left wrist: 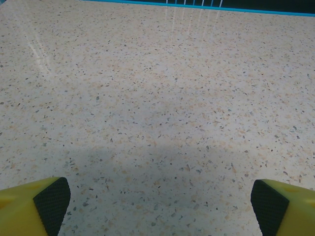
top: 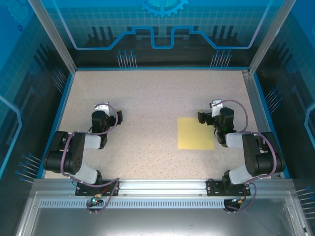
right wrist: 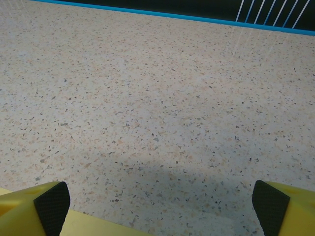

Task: Fold a paper plane with a square sheet of paper (pick it up from the middle)
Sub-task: Rotate the square sheet of paper at the center of the table.

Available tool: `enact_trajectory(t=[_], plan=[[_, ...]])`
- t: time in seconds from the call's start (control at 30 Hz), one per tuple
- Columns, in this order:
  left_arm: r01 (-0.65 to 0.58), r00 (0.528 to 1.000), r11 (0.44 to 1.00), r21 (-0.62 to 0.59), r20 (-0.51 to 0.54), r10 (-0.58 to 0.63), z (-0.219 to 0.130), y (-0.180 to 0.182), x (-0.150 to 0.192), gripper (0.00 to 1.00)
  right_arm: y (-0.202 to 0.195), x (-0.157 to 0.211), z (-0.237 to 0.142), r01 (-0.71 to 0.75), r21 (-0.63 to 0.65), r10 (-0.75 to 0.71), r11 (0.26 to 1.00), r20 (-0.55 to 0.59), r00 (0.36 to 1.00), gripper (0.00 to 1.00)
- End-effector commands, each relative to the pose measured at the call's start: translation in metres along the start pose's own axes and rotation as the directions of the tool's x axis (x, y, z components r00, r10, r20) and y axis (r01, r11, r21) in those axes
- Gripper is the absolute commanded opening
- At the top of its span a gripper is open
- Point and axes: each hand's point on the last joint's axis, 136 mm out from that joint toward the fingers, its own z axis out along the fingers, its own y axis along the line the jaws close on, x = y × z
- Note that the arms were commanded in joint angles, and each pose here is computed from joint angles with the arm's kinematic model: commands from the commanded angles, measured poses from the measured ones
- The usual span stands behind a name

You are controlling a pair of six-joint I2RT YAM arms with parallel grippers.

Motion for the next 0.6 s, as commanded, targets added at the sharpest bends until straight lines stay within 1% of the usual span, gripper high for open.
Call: enact_trajectory(t=[0.0,0.07,0.17,0.33,0.47,0.53,0.57], plan=[[0.008,0.999,1.000,0.023,0.053,-0.009,0.001,-0.005,-0.020,0.98,-0.007,-0.011,0.001,0.000,0.005,0.000,1.000,0.024,1.000,0.99],[0.004,0.999,1.000,0.031,0.053,-0.005,0.001,-0.006,-0.019,0.99,-0.006,-0.011,0.001,0.001,0.004,-0.001,1.000,0.025,1.000,0.99],[-0.029,0.999,0.994,0.109,0.046,0.024,-0.005,-0.020,-0.025,0.98,0.005,-0.012,-0.003,0.033,-0.056,-0.030,0.998,0.050,0.998,0.99],[-0.005,0.999,0.995,0.102,0.045,0.000,-0.023,-0.017,-0.036,0.98,0.013,-0.013,-0.012,0.068,-0.080,-0.060,0.994,0.102,0.993,0.99],[0.028,0.996,0.993,0.115,0.085,-0.038,-0.043,-0.016,-0.039,0.99,0.015,-0.014,-0.016,0.081,-0.074,-0.072,0.994,0.118,0.990,0.99],[0.036,0.996,0.992,0.124,0.079,-0.046,-0.053,-0.017,-0.043,0.98,0.018,-0.021,-0.020,0.095,-0.085,-0.085,0.992,0.113,0.990,0.99],[0.038,0.996,0.990,0.133,0.077,-0.048,-0.059,-0.018,-0.045,0.99,0.020,-0.031,-0.025,0.096,-0.087,-0.087,0.992,0.105,0.991,0.99]])
